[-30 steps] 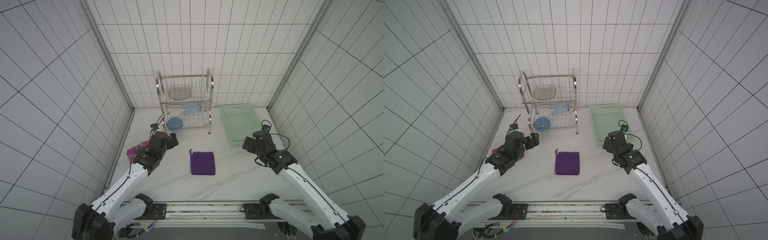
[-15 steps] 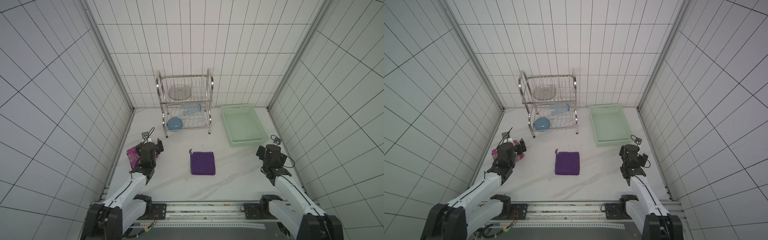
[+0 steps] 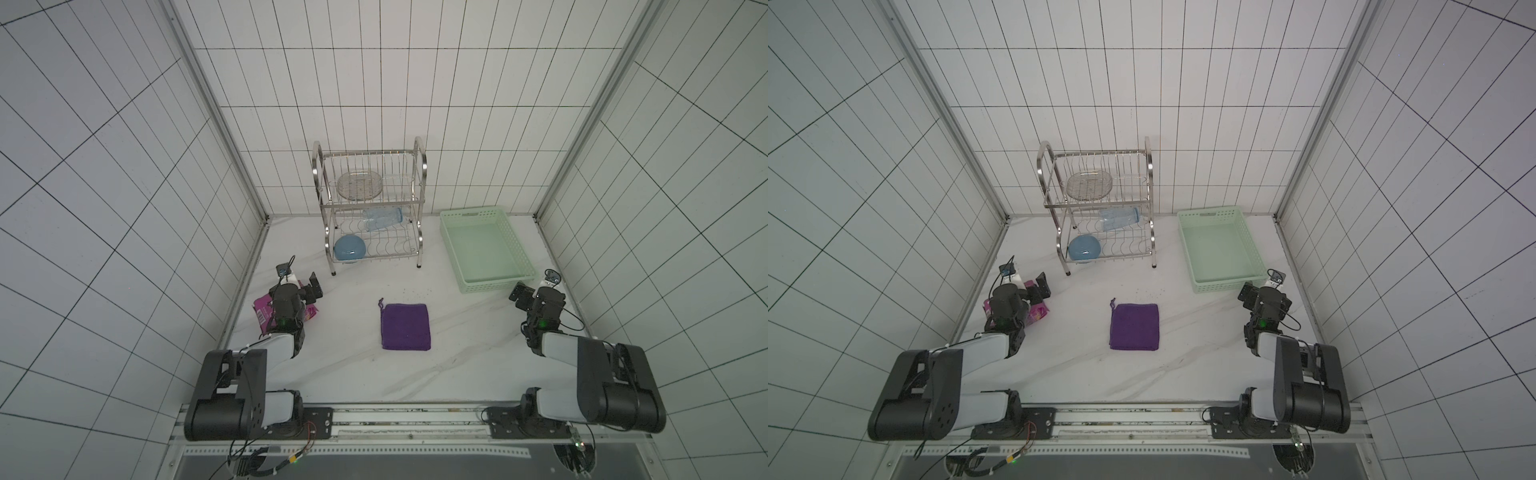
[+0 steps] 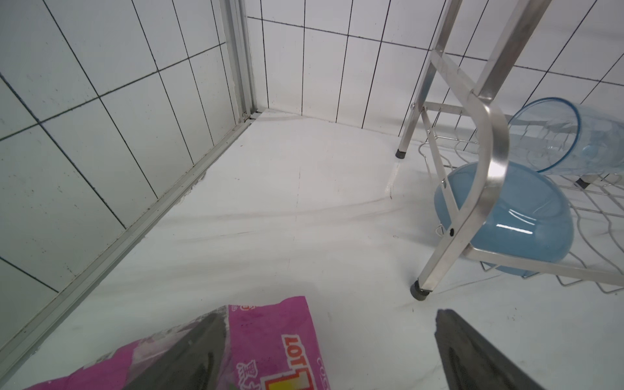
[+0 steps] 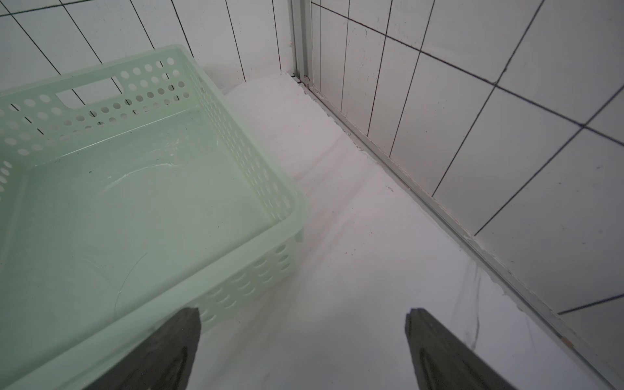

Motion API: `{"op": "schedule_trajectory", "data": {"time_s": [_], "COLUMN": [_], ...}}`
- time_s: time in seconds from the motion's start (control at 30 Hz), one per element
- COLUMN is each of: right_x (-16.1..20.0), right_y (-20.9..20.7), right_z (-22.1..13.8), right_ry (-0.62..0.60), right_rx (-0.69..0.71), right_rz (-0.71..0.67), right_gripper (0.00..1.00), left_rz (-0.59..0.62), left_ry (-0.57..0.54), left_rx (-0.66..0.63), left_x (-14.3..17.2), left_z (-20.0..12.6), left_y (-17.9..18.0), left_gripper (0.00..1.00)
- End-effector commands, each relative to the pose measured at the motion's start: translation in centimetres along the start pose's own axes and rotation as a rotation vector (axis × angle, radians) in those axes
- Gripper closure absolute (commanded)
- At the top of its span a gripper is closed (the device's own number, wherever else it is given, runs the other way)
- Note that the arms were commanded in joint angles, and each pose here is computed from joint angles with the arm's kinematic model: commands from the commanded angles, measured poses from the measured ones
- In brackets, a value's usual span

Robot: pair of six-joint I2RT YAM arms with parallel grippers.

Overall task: Fold the square dishcloth
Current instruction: Reset both arms

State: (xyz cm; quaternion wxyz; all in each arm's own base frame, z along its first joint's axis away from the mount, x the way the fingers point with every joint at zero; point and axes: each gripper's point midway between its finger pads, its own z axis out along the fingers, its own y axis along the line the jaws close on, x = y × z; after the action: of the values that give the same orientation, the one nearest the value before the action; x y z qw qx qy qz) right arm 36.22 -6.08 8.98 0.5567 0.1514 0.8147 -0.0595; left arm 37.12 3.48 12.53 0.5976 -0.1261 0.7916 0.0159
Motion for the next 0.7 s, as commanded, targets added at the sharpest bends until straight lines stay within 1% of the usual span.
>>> {"op": "schedule_trajectory", "data": {"time_s": [0.0, 0.07, 0.1, 0.17, 0.2, 0.23, 0.33, 0.37, 0.43, 0.47, 0.53, 0.6, 0.67], "right_x": [-2.2, -1.7, -1.1, -1.6, -1.8, -1.2, -1.4, -1.2, -1.2, -1.2, -1.2, -1.1, -1.2], "right_y": [2.0, 2.3, 2.5, 3.2, 3.5, 3.5, 3.9, 3.9, 3.9, 3.9, 3.8, 3.9, 3.9], "right_z": [0.5, 0.8, 1.1, 1.4, 1.5, 1.7, 1.9, 1.9, 1.9, 1.9, 2.0, 2.0, 2.0], "right_ry": [-0.080, -0.068, -0.055, -0.087, -0.073, -0.027, -0.032, -0.019, -0.023, -0.020, -0.017, -0.015, -0.017], "right_rx": [-0.115, -0.132, -0.141, -0.180, -0.193, -0.192, -0.209, -0.207, -0.207, -0.208, -0.205, -0.206, -0.205], "right_rz": [-0.018, -0.025, -0.030, -0.040, -0.049, -0.058, -0.063, -0.065, -0.063, -0.064, -0.065, -0.067, -0.068], "right_gripper": [0.01, 0.01, 0.01, 0.01, 0.01, 0.01, 0.01, 0.01, 0.01, 0.01, 0.01, 0.01, 0.01], "left_rz": [-0.008, 0.002, 0.015, 0.055, 0.057, 0.058, 0.095, 0.098, 0.065, 0.056, 0.052, 0.052, 0.050], "left_ry": [-0.150, -0.176, -0.171, -0.130, -0.121, -0.118, -0.085, -0.058, 0.023, 0.028, -0.003, 0.029, 0.013], "left_rx": [0.028, 0.040, 0.060, 0.109, 0.111, 0.111, 0.169, 0.169, 0.111, 0.098, 0.099, 0.091, 0.093], "left_x": [-2.8, -2.2, -1.9, -1.0, -0.8, -0.8, -0.1, 0.3, 0.6, 0.2, 0.1, 0.5, 0.1], "left_z": [-0.5, -0.5, -0.1, 0.6, 0.8, 0.9, 2.1, 2.7, 4.1, 4.3, 4.2, 4.3, 4.3], "left_y": [-0.3, -0.4, -0.7, -1.7, -1.8, -1.8, -3.0, -3.0, -2.1, -1.9, -1.8, -1.7, -1.7], "left_gripper": [0.02, 0.02, 0.02, 0.02, 0.02, 0.02, 0.02, 0.02, 0.02, 0.02, 0.01, 0.01, 0.02]}}
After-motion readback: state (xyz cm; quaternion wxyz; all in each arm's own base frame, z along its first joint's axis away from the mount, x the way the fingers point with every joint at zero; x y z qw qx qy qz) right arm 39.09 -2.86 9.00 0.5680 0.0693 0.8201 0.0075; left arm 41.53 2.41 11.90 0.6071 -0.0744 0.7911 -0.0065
